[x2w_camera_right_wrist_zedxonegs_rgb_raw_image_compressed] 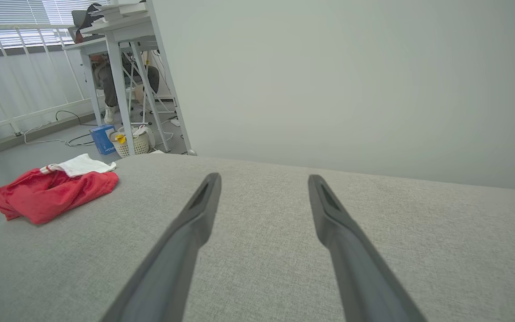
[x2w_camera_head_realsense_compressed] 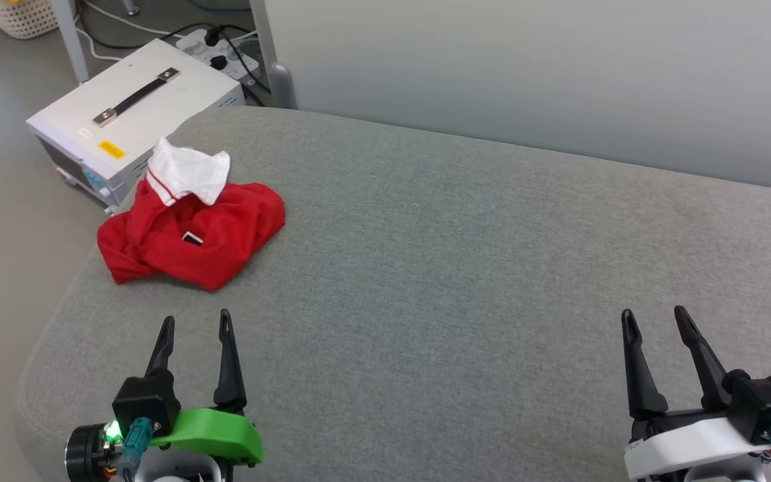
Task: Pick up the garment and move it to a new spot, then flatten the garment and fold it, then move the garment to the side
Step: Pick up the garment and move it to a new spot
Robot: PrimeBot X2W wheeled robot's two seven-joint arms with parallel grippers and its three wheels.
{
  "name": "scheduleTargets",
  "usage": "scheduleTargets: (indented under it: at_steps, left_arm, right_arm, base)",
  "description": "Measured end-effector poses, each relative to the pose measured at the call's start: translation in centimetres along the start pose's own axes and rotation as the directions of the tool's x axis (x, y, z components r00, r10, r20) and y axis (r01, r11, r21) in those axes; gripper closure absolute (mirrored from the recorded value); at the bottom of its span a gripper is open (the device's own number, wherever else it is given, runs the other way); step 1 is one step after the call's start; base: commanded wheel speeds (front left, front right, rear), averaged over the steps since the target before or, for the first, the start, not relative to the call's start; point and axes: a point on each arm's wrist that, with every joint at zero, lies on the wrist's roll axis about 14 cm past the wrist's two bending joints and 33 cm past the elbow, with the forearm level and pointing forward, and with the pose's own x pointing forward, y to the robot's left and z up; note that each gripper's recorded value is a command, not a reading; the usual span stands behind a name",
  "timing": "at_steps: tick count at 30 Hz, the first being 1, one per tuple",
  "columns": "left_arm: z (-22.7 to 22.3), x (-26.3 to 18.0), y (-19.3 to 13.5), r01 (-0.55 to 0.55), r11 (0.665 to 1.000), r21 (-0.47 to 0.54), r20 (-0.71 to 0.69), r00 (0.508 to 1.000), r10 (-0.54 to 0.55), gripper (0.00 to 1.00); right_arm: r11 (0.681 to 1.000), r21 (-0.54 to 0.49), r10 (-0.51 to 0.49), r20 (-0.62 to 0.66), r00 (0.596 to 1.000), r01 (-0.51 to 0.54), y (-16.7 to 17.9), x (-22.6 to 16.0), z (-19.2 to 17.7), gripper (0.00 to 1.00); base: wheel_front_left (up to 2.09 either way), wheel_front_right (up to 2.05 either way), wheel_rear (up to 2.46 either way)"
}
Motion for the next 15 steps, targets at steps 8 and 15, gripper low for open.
scheduleTargets:
  at_steps: [8,15]
  left_arm:
    - [0.2,-1.4,3.4,-0.107,0.994,-0.003,-0.002,0.994,0.107,0.0]
    - [0.5,-2.6,5.8,-0.184,0.983,0.002,0.002,0.983,0.184,0.0]
  right_arm:
    - [0.995,0.017,0.097,-0.012,0.995,-0.097,3.0,1.6,-0.8,0.0]
    - [0.984,0.033,0.175,-0.019,0.984,-0.174,5.4,2.8,-1.4,0.0]
  base:
    - [0.0,0.0,0.0]
    - [0.0,0.0,0.0]
